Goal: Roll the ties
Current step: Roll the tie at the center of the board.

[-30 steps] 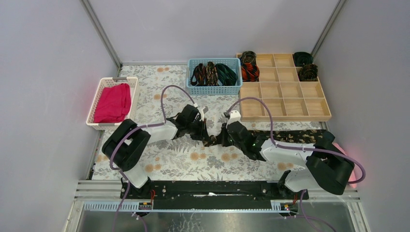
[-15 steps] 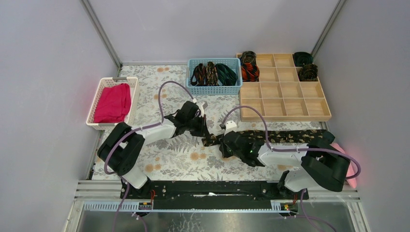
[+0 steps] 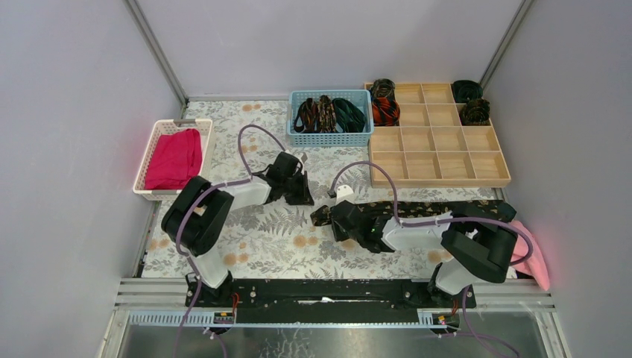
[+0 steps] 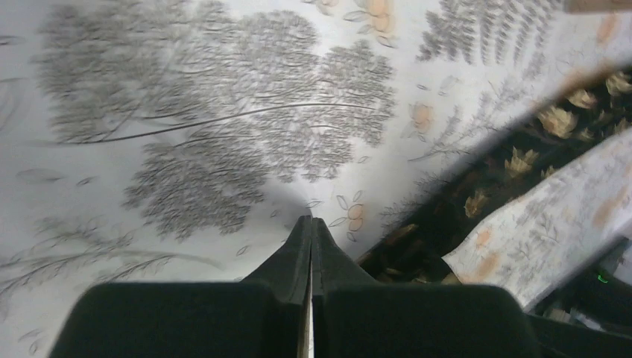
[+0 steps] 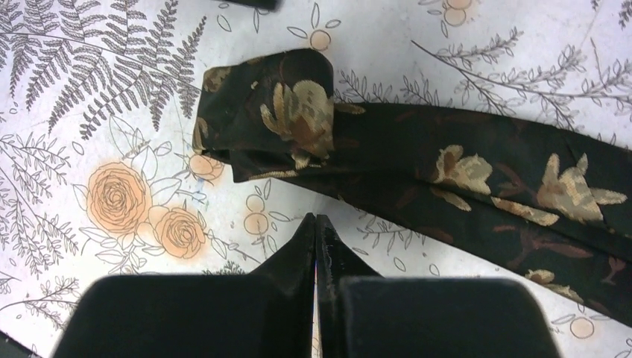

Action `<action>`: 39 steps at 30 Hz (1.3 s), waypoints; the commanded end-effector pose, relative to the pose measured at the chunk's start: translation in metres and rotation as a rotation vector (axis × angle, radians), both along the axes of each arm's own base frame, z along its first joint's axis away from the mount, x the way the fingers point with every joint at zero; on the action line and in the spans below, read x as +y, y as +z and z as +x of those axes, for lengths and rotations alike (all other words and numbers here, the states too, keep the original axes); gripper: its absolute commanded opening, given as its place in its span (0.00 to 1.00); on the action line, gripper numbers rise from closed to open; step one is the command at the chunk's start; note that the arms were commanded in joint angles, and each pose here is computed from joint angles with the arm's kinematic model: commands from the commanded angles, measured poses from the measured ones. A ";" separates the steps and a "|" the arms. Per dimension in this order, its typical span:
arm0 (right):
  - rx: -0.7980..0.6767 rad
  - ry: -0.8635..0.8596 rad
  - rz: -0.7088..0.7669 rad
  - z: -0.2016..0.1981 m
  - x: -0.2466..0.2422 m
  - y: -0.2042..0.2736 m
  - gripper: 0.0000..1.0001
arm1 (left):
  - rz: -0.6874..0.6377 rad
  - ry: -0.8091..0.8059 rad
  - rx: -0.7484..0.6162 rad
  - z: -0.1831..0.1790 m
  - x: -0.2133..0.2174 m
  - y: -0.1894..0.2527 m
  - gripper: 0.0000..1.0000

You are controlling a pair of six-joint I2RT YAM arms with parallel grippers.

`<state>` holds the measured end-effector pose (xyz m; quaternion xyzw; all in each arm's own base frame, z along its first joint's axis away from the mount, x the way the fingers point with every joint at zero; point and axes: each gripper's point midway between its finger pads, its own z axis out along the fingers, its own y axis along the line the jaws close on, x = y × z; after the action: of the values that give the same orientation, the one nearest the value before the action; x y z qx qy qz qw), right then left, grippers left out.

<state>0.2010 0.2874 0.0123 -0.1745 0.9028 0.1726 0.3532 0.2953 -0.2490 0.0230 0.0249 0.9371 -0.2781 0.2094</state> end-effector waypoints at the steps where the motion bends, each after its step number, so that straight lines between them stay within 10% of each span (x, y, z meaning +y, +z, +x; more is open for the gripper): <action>1: -0.039 0.014 -0.030 0.009 0.013 0.003 0.00 | -0.039 -0.023 0.026 0.004 -0.013 -0.011 0.00; 26: -0.082 0.046 -0.044 0.027 0.052 0.006 0.00 | 0.070 -0.041 0.016 0.000 -0.011 -0.023 0.00; 32: -0.138 0.028 -0.128 0.011 0.036 0.028 0.10 | 0.175 0.112 -0.109 0.055 0.012 0.000 0.29; 39: -0.263 0.022 -0.278 0.002 0.028 0.069 0.25 | 0.147 0.320 -0.294 0.101 0.036 0.076 0.37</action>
<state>0.1924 0.3196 0.0385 -0.2538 0.8819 0.0781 0.3895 0.3722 -0.2387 0.0483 -0.0181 0.9314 -0.1959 0.3062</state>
